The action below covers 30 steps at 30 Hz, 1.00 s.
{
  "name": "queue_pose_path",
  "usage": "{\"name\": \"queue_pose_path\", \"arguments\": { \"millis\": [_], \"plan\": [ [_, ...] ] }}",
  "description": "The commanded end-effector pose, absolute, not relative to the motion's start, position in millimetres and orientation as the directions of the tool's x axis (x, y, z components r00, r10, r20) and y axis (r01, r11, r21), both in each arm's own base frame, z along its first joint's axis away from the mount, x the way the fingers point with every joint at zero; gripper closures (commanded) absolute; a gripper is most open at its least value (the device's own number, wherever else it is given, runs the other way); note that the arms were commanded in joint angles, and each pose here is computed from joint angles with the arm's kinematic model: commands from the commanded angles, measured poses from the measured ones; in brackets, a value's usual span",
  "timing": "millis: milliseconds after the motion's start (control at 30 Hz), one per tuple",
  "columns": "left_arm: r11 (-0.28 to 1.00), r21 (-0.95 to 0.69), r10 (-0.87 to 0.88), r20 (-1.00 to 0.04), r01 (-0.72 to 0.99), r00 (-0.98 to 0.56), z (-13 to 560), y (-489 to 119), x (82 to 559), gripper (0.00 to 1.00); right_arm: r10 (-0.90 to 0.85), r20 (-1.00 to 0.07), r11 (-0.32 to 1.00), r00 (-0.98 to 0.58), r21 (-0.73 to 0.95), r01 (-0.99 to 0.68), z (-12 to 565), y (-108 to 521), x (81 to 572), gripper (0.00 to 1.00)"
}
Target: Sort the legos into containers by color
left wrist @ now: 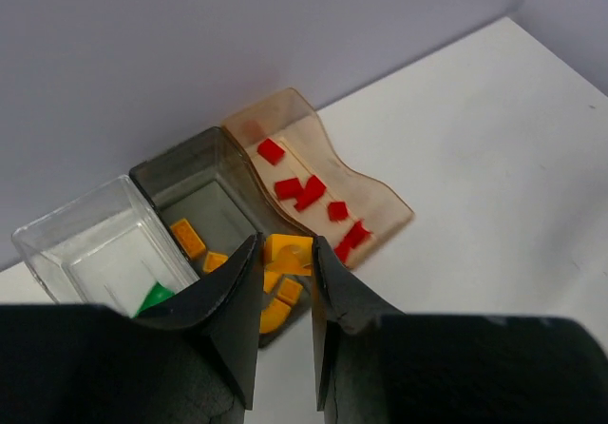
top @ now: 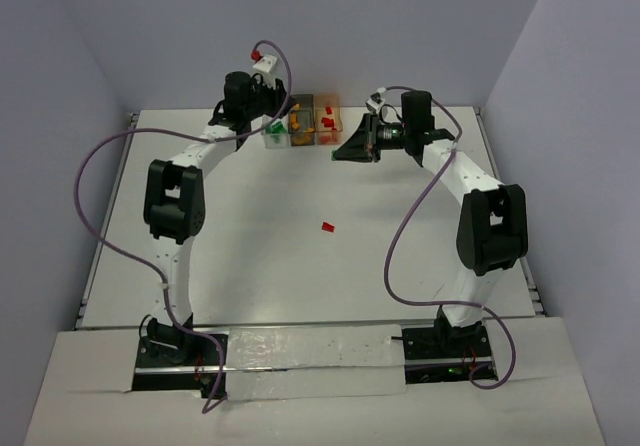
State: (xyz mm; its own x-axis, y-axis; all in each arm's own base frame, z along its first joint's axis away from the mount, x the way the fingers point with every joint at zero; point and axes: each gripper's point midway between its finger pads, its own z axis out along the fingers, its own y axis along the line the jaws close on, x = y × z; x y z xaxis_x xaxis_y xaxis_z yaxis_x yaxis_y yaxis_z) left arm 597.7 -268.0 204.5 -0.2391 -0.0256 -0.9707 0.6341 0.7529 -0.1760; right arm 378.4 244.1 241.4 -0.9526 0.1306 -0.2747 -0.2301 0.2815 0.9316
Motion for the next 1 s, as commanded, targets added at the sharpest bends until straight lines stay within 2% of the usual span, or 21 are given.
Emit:
{"name": "queue_pose_path", "arguments": {
  "millis": [0,100,200,333,367,467,500,533,567,667,733,833,867,967],
  "plan": [
    [0.780,-0.164,-0.076,-0.983,0.604,-0.170,212.9,-276.0,635.7,0.98,0.114,-0.424,0.366,-0.899,0.859,-0.359,261.6,236.9,373.5,1.00],
    [0.785,-0.166,-0.073,-0.982,0.597,-0.177,193.8,-279.5,648.1,0.96,0.111,-0.444,0.397,-0.889,0.840,-0.370,259.3,234.1,374.7,1.00],
    [0.792,-0.169,-0.066,-0.979,0.586,-0.193,175.0,-280.3,655.5,0.87,0.113,-0.465,0.436,-0.878,0.817,-0.377,257.5,230.6,377.7,1.00],
    [0.803,-0.158,-0.056,-0.980,0.575,-0.192,172.9,-277.2,656.1,0.61,0.117,-0.480,0.489,-0.870,0.790,-0.370,252.4,227.1,384.8,1.00],
    [0.807,-0.155,-0.054,-0.980,0.570,-0.189,175.2,-275.0,656.5,0.47,0.111,-0.491,0.506,-0.864,0.777,-0.376,253.6,226.0,387.1,1.00],
    [0.824,-0.134,-0.043,-0.984,0.550,-0.175,188.8,-269.0,655.5,0.31,0.091,-0.551,0.591,-0.830,0.700,-0.400,253.7,224.1,401.9,1.00],
    [0.827,-0.131,-0.041,-0.984,0.547,-0.172,194.5,-266.8,654.6,0.22,0.081,-0.581,0.612,-0.810,0.670,-0.420,261.2,225.5,407.6,1.00],
    [0.829,-0.128,-0.041,-0.985,0.544,-0.170,206.6,-262.1,651.7,0.08,0.053,-0.600,0.641,-0.798,0.634,-0.434,262.5,229.8,409.9,1.00],
    [0.828,-0.131,-0.042,-0.984,0.546,-0.172,217.6,-257.1,646.9,0.02,0.024,-0.624,0.665,-0.781,0.594,-0.453,264.0,232.4,413.8,1.00],
    [0.830,-0.145,-0.069,-0.985,0.539,-0.159,257.5,-239.0,634.3,0.01,-0.038,-0.699,0.726,-0.714,0.472,-0.500,273.5,240.1,433.8,1.00],
    [0.816,-0.218,-0.129,-0.971,0.536,-0.199,275.9,-225.6,620.3,0.01,-0.097,-0.759,0.757,-0.644,0.364,-0.543,280.7,256.4,452.5,1.00],
    [0.793,-0.349,-0.273,-0.936,0.499,-0.221,339.3,-161.2,583.8,0.01,-0.170,-0.815,0.788,-0.554,0.225,-0.573,279.1,282.2,477.1,1.00],
    [0.786,-0.406,-0.307,-0.911,0.466,-0.276,329.8,-147.2,572.8,0.01,-0.184,-0.827,0.796,-0.532,0.192,-0.574,275.9,289.2,484.4,1.00],
    [0.828,-0.409,-0.302,-0.902,0.384,-0.310,332.1,-90.5,527.6,0.01,-0.246,-0.869,0.825,-0.429,0.045,-0.563,261.2,311.6,514.7,1.00]
  ]
}}
